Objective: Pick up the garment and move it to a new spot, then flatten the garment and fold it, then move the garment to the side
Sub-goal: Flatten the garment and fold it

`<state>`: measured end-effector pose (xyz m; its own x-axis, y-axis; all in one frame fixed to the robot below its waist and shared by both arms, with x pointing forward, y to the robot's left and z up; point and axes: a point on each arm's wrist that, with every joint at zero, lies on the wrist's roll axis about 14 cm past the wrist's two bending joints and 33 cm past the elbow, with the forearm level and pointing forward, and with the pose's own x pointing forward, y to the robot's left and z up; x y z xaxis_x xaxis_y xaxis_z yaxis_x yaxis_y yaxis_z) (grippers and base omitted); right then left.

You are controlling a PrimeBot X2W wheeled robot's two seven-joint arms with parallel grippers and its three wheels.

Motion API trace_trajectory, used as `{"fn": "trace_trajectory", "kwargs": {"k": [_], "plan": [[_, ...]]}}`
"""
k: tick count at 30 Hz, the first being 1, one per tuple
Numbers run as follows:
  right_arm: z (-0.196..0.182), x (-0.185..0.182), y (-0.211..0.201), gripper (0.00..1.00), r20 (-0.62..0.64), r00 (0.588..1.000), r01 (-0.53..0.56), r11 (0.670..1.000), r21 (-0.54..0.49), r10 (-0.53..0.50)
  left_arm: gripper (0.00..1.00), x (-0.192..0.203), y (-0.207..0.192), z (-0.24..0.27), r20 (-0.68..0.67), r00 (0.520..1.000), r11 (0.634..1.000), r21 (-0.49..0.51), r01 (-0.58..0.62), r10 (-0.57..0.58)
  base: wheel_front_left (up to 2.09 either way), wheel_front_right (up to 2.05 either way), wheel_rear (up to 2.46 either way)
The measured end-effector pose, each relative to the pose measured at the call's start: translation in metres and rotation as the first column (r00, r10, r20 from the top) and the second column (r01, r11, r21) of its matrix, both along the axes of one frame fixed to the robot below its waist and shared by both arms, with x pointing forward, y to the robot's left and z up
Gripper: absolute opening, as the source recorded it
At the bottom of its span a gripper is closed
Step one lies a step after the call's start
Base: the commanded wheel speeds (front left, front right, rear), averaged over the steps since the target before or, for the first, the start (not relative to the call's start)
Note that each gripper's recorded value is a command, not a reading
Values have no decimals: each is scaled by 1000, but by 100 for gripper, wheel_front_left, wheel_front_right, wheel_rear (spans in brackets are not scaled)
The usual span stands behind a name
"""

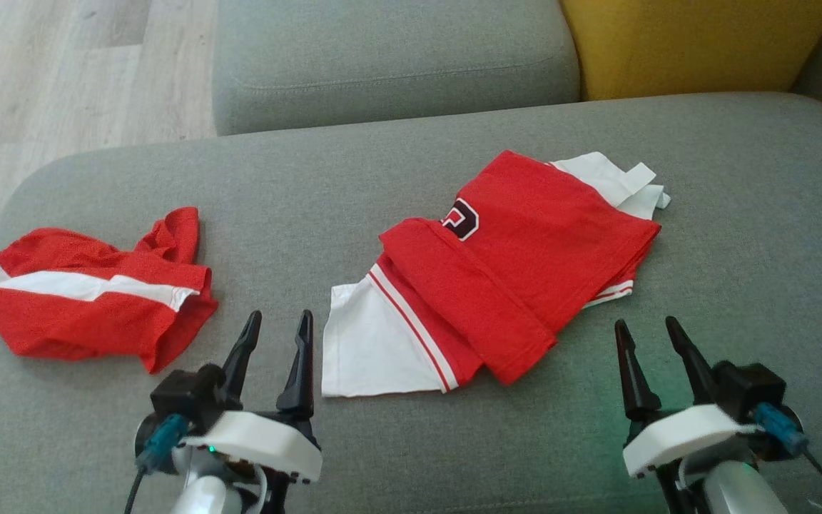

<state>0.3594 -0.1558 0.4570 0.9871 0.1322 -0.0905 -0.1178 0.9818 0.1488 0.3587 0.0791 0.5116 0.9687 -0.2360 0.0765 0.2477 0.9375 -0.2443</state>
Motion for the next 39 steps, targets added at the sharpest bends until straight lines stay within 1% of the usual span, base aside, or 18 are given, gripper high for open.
{"fn": "trace_trajectory", "kwargs": {"k": [5,7,10,11,16,18,20,28,32,36,37,38,39], "plan": [[10,0,1,100,29,1000,3,1000,9,-4,100,-1,0,-6,-18,1000,1000,1,1,-1,0,0,0],[14,2,8,100,36,999,-17,1000,14,16,100,-2,2,-7,-21,1000,1000,2,-4,4,0,0,0],[11,4,24,100,11,998,-63,998,22,63,100,-3,6,-10,-29,999,1000,2,-18,18,0,0,0],[11,4,24,100,11,998,-63,998,22,63,100,-3,6,-10,-29,999,1000,2,-18,18,0,0,0],[-8,5,56,100,-89,983,-157,986,55,162,100,-6,16,-17,-50,998,999,4,-41,42,0,0,0],[-20,5,67,100,-144,969,-193,980,49,199,100,-7,20,-20,-58,997,998,6,-55,56,0,0,0],[-30,8,77,100,-190,955,-217,974,67,226,100,-10,28,-24,-72,994,997,8,-80,80,0,0,0],[-50,33,69,100,-252,948,-193,981,33,195,100,-13,47,-34,-99,986,991,22,-134,135,0,0,0],[-65,29,76,100,-303,929,-208,977,51,214,100,-9,51,-35,-100,984,989,31,-144,146,0,0,0],[-71,27,80,100,-326,918,-220,974,54,226,100,-6,50,-35,-101,985,990,32,-139,141,0,0,0],[-72,27,80,38,-328,917,-221,974,57,227,100,-5,48,-35,-101,985,990,32,-135,137,0,0,0],[-70,28,81,0,-319,920,-220,974,60,227,100,-5,47,-35,-101,986,991,32,-130,133,0,0,0],[-68,28,81,0,-313,922,-223,973,57,229,100,-5,46,-35,-100,987,991,34,-126,128,0,0,0]]}}
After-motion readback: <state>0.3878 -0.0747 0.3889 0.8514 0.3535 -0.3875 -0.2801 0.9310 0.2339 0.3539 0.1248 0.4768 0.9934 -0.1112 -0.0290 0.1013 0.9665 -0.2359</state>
